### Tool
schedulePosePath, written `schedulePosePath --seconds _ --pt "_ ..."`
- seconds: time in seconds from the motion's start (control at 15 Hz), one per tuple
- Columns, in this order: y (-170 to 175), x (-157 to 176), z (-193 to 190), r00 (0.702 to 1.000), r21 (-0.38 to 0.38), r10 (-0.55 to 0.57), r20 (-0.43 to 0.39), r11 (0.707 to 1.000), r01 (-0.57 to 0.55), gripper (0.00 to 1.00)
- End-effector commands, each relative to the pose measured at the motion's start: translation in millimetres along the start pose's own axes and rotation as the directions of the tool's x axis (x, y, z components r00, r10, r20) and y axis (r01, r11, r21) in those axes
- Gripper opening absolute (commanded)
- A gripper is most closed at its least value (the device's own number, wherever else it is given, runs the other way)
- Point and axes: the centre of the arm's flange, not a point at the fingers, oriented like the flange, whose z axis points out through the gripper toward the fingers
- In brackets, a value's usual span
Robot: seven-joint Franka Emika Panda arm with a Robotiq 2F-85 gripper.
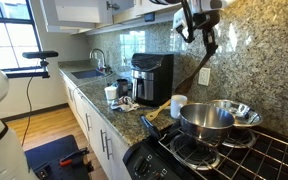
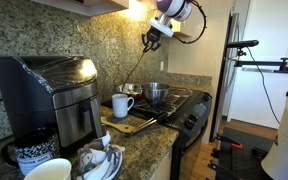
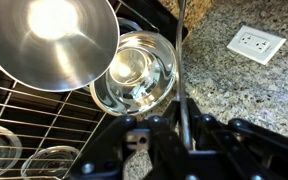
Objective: Use the wooden spatula from the white mug to stir the contents in the silver bowl at the front of the stove then place it back in the mug
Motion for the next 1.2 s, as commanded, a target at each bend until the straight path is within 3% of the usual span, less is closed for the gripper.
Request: schedulePosePath --seconds 0.0,1.13 --pt "5 -8 1 0.999 0.022 -0.02 0.037 1.0 0.019 0.06" --pt "-28 -48 24 0.989 -0.017 -0.14 0.046 0.99 0.141 0.06"
